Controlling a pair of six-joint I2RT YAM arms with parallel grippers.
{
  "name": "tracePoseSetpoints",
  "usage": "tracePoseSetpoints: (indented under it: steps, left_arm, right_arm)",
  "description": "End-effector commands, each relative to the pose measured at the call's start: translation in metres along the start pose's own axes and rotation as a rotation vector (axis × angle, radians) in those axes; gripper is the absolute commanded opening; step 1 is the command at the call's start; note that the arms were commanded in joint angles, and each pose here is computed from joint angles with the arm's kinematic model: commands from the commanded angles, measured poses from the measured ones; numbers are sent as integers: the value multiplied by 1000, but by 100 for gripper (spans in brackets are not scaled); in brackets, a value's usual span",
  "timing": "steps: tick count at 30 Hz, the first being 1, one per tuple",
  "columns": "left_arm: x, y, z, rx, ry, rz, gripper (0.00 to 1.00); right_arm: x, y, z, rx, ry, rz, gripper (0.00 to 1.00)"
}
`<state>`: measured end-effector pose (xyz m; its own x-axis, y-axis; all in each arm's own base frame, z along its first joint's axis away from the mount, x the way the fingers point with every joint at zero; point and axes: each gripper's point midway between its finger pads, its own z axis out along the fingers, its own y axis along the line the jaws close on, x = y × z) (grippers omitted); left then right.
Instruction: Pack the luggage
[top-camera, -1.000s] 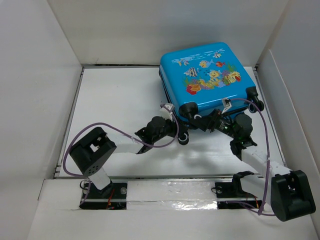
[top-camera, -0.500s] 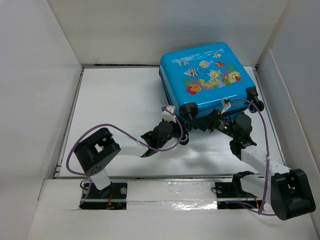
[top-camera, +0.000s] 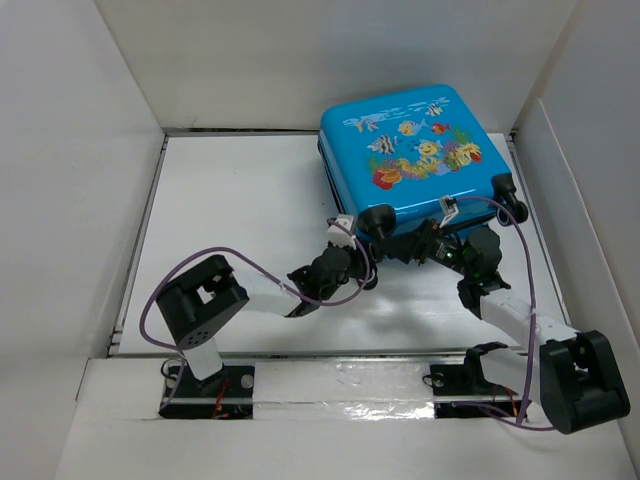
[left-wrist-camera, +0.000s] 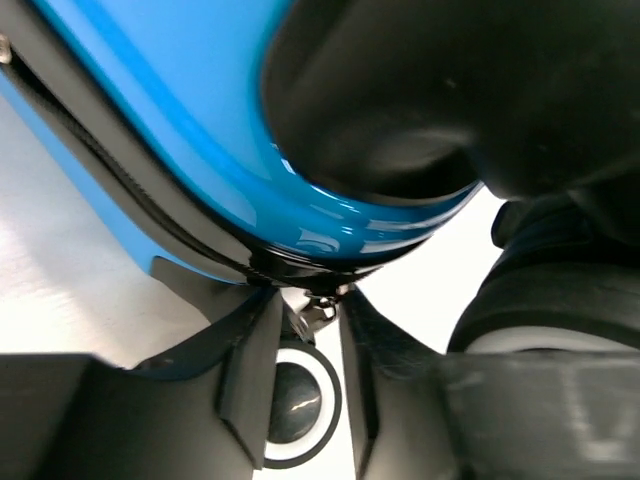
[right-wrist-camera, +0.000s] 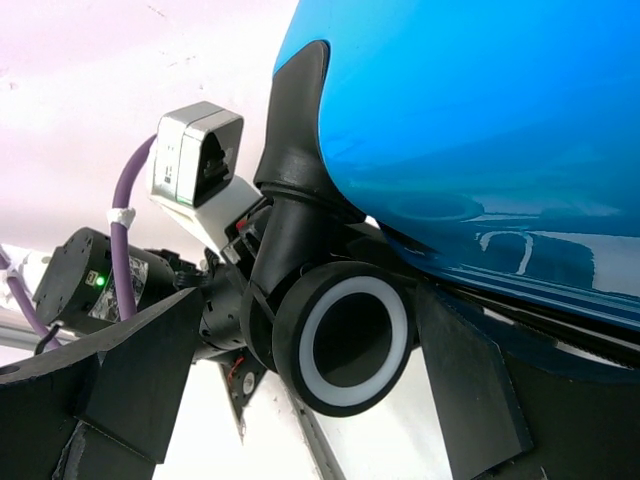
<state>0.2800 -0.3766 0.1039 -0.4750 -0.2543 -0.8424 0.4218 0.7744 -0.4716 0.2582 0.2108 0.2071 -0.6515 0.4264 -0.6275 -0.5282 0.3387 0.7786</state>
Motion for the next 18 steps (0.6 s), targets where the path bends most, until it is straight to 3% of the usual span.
tracePoseSetpoints:
  steps: [1, 7, 18]
  left_arm:
    - [-61, -32, 9, 65, -200, -84, 24]
    - [-75, -24, 4, 20, -253, -81, 0]
    - [-79, -8, -14, -19, -283, -33, 0]
  right_arm:
    - [-9, 22, 1, -78, -19, -74, 93]
    - [-5, 6, -3, 3, -31, -78, 100]
    - [-3, -4, -1, 50, -14, -70, 100]
